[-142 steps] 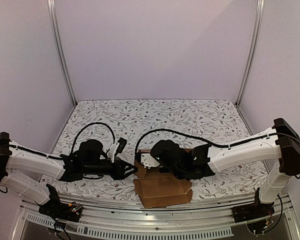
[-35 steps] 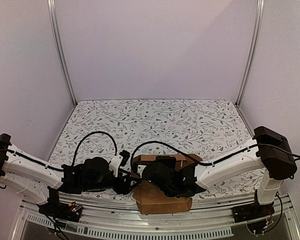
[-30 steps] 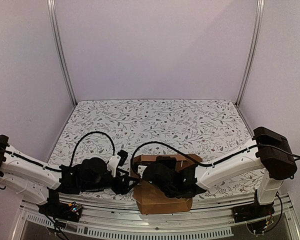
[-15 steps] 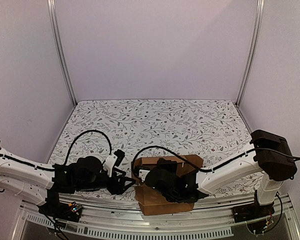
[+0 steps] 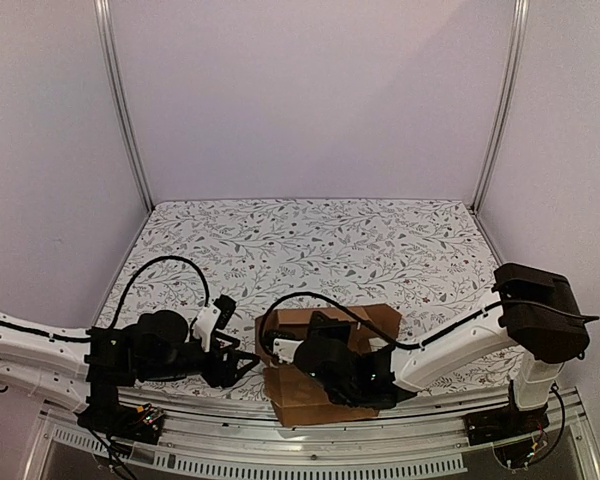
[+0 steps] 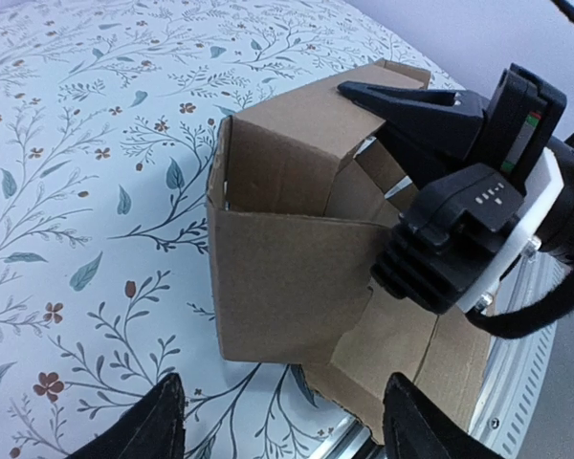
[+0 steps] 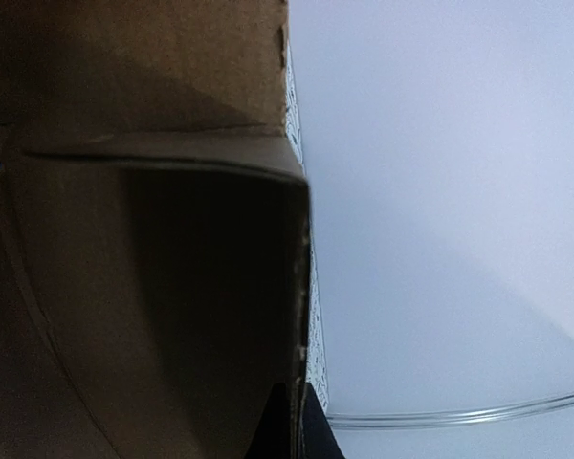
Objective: Fold the paper box
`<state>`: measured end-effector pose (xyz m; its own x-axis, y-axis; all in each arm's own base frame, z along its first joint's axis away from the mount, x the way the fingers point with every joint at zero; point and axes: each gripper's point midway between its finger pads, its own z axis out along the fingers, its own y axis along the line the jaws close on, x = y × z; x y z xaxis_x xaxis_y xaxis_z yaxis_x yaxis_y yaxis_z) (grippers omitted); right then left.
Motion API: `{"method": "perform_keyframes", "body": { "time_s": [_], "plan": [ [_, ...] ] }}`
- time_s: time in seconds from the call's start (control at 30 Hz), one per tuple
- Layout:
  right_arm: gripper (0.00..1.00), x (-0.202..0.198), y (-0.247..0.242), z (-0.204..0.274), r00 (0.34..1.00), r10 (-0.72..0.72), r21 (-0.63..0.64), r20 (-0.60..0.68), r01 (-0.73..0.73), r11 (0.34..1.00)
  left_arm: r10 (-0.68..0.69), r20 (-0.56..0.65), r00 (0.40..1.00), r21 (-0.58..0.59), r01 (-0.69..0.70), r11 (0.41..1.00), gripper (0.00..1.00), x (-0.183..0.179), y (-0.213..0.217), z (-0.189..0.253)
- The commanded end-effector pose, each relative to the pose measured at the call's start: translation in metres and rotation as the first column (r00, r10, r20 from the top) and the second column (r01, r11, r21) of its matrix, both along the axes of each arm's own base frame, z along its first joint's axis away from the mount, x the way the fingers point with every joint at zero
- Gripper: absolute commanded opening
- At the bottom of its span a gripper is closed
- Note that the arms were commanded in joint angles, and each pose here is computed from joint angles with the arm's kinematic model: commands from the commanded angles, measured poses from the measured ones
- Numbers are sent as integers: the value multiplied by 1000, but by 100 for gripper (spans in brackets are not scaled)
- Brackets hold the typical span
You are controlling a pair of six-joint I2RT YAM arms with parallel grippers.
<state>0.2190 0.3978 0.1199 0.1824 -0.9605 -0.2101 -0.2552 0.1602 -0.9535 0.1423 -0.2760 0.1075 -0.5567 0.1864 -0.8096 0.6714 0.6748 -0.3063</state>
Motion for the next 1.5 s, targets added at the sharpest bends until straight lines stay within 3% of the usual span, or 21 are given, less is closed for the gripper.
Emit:
{"method": "perform_keyframes", "body": {
  "time_s": [0.0, 0.7, 1.13, 1.47],
  "plan": [
    [0, -5, 5, 6, 999, 18, 24, 29, -19, 1000, -3, 52, 999, 32, 1, 999, 70, 3, -1, -6],
    [0, -14, 10, 10, 997, 55, 30, 53, -56, 998, 13, 152, 988, 115, -31, 993, 73, 30, -27, -17],
    [0, -15, 9, 12, 998, 34, 52, 50, -37, 998, 84, 141, 986, 127, -102, 987, 57, 44, -40, -31],
    [0, -13, 10, 7, 999, 4, 44, 49, -6, 999, 157, 137, 978, 129, -175, 976, 64, 48, -37, -35]
  ]
}}
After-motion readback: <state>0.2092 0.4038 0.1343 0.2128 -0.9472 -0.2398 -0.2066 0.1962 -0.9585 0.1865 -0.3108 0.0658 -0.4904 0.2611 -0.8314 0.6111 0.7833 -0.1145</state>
